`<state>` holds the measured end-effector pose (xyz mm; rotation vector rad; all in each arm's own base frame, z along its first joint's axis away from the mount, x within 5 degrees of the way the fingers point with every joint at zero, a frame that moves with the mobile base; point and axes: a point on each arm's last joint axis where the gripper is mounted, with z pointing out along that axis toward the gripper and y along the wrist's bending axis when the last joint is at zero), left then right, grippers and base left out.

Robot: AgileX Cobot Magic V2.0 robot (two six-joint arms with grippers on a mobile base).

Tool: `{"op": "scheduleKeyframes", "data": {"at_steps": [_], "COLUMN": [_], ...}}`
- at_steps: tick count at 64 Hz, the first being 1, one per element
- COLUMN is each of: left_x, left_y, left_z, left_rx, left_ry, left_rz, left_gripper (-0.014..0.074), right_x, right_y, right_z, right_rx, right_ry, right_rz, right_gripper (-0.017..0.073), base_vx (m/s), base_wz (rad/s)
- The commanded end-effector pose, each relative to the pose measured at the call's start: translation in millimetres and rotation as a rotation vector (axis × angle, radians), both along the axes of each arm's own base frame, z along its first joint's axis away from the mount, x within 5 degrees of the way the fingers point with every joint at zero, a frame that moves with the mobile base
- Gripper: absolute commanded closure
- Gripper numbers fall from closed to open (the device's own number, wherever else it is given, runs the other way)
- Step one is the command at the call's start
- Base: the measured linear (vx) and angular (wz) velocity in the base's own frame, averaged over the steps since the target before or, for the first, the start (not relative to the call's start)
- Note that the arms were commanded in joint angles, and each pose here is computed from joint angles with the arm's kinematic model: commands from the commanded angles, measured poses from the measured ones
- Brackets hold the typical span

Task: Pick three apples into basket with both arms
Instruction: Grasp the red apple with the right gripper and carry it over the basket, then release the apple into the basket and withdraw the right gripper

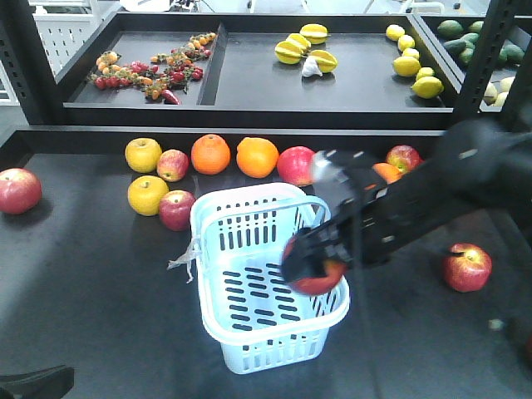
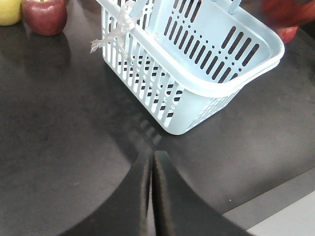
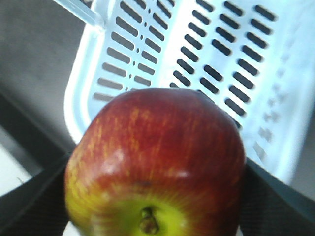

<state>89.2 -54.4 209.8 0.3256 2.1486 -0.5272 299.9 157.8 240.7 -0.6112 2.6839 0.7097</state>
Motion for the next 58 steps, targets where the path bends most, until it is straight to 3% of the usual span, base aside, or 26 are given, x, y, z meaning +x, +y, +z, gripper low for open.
{"op": "scheduleKeyframes", "data": {"at_steps": [1,11,27,34,47,58], "left_x": [5,5,5,5,5,5], "left_y": [-0.4,-0.4,-0.4,-0.4,-0.4,-0.4], "left_z": [12,12,12,12,12,12], "left_rx": [-0.046,-0.046,-0.046,-0.046,-0.046,-0.046], "left_ry": [-0.057,-0.057,-0.057,-0.057,-0.057,-0.057], "left_rz": [0.034,0.034,0.034,0.034,0.034,0.034], "left_gripper": [0.0601,0.0601,0.0601,0.0601,0.0601,0.0601], "right_x": [16,37,49,49,49,48], "right_y": [17,38,47,47,47,47], "right_z": [11,-4,-23,-25,-25,-25], "right_rx": [0.046,0.032,0.023,0.02,0.02,0.018], "right_ry": [-0.1,-0.09,-0.01,-0.004,-0.001,-0.006], "right_rz": [-0.014,0.032,0.056,0.06,0.064,0.08], "right_gripper": [0.0517,0.0512,0.0434,0.0309,-0.0014,-0.0157], "base_vx": [0.0,0.0,0.0,0.0,0.0,0.0], "base_wz": [0.0,0.0,0.0,0.0,0.0,0.0]}}
